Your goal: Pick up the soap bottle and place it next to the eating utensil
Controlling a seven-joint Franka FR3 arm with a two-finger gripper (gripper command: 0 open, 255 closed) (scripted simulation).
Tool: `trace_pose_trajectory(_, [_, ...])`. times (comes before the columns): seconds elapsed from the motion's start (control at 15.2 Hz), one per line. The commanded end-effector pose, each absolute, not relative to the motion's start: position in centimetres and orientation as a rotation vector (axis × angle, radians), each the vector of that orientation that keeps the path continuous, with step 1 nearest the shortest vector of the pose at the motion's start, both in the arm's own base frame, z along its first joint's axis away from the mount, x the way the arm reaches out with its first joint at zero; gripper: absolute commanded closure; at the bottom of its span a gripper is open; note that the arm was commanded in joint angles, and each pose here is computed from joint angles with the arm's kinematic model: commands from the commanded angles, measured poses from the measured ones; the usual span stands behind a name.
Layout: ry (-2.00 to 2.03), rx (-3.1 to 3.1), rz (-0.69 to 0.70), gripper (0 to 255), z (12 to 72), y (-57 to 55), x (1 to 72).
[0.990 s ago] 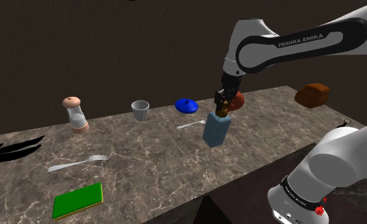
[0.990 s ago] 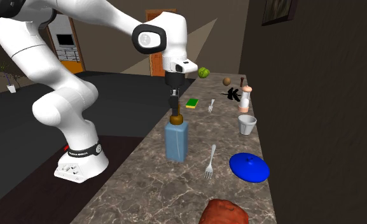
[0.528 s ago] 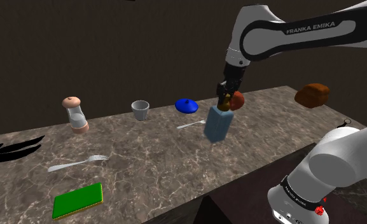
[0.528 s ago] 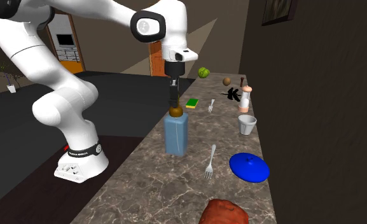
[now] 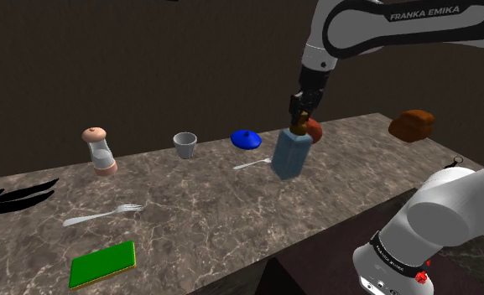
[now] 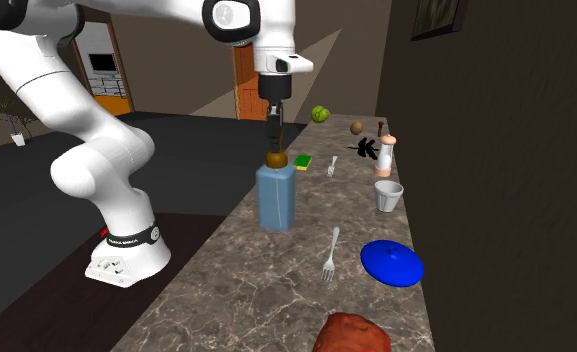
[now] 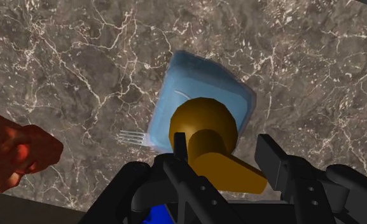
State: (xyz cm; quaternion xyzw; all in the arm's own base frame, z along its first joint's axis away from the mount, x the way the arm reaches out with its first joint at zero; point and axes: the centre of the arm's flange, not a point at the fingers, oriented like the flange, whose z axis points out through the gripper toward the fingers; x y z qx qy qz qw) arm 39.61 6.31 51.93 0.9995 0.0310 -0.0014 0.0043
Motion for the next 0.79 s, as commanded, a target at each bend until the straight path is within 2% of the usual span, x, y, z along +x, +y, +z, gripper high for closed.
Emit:
trace_pose_trajectory(0.0, [0.097, 3.132, -0.004, 255, 52.9, 6.4, 39.4])
trace_pose_trajectory(0.73, [0.097, 3.132, -0.004, 255, 58.7, 6.4, 39.4])
